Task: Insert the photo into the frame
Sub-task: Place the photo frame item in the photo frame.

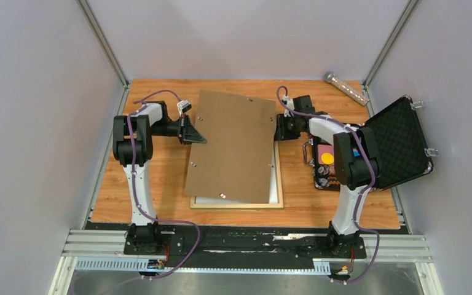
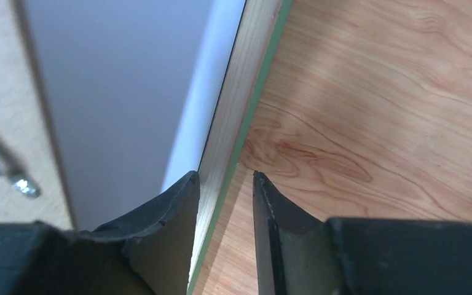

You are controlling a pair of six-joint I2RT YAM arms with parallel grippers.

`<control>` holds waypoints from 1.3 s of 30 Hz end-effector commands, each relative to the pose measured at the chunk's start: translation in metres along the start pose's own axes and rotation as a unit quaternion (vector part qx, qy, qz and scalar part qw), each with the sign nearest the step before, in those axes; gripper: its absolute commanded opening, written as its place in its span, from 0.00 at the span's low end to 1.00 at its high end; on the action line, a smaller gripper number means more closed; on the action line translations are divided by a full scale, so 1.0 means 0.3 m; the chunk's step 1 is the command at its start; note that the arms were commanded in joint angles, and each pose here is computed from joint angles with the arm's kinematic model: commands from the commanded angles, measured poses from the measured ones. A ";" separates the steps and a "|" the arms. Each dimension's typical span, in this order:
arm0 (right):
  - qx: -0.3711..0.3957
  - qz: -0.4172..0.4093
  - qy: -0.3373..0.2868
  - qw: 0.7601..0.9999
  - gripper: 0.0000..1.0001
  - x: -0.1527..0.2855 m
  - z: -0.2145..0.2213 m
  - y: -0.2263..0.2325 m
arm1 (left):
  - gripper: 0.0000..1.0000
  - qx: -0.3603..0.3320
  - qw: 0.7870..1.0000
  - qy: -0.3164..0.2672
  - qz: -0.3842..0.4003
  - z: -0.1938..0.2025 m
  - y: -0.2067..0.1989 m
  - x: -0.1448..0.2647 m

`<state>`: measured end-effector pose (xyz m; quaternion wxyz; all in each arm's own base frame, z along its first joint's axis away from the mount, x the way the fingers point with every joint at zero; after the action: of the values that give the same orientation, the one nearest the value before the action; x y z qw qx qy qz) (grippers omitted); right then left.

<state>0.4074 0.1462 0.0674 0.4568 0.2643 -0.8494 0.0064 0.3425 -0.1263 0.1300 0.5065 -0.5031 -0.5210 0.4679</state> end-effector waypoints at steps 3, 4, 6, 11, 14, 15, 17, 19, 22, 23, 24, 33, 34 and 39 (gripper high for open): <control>0.018 -0.009 -0.053 0.998 0.37 0.105 -0.093 0.013 | 0.00 -0.035 0.996 -0.044 0.067 -0.034 -0.324 -0.006; 0.018 -0.010 -0.054 0.998 0.37 0.108 -0.094 0.013 | 0.00 -0.055 0.996 -0.041 0.064 -0.042 -0.366 -0.003; 0.018 -0.011 -0.055 0.998 0.37 0.113 -0.093 0.017 | 0.00 -0.077 0.995 -0.033 0.053 -0.052 -0.424 0.002; 0.016 -0.005 -0.061 0.998 0.37 0.134 -0.095 0.014 | 0.00 -0.099 0.994 -0.021 0.030 -0.054 -0.554 0.015; 0.012 -0.001 -0.068 0.998 0.38 0.152 -0.103 0.008 | 0.00 -0.112 0.993 -0.018 0.017 -0.042 -0.596 0.018; 0.012 0.000 -0.070 0.997 0.38 0.157 -0.106 0.007 | 0.00 -0.072 0.997 -0.016 0.012 -0.037 -0.593 0.018; 0.011 0.005 -0.074 0.997 0.38 0.169 -0.110 -0.001 | 0.00 -0.045 0.999 -0.021 -0.023 -0.043 -0.587 0.021; 0.006 0.007 -0.076 0.997 0.38 0.177 -0.111 -0.009 | 0.00 -0.120 0.986 -0.081 -0.085 -0.140 -0.572 0.026; 0.000 0.004 -0.079 0.997 0.38 0.190 -0.107 -0.013 | 0.00 -0.146 0.973 -0.156 -0.083 -0.103 -0.713 -0.001; -0.001 0.004 -0.080 0.997 0.38 0.196 -0.104 -0.015 | 0.00 -0.134 0.975 -0.152 -0.086 -0.084 -0.745 -0.004; -0.004 0.003 -0.082 0.997 0.38 0.201 -0.100 -0.018 | 0.00 -0.131 0.976 -0.150 -0.086 -0.076 -0.762 -0.007; -0.037 -0.009 -0.093 0.995 0.38 0.238 -0.063 -0.051 | 0.00 -0.034 0.987 -0.156 -0.016 0.006 -0.713 -0.065; -0.037 -0.009 -0.095 0.995 0.38 0.243 -0.062 -0.049 | 0.00 -0.027 0.987 -0.156 -0.021 0.011 -0.687 -0.067; -0.036 -0.013 -0.110 0.993 0.38 0.277 -0.071 -0.042 | 0.00 -0.022 0.988 -0.149 -0.031 0.025 -0.636 -0.068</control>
<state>0.3883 0.1003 0.1098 0.4218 0.2418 -0.8723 -0.0518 0.3300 -0.1561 0.2959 0.4526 -0.3761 -0.6115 0.5289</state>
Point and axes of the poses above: each gripper's point midway between its finger pads, its own x axis back along the fingers, its own y axis along the line the jaws close on, z = x × y, the point moved 4 cm from there along x, back along the fingers, and after that the axes turned 11 degrees about x, right-handed, at the moved point
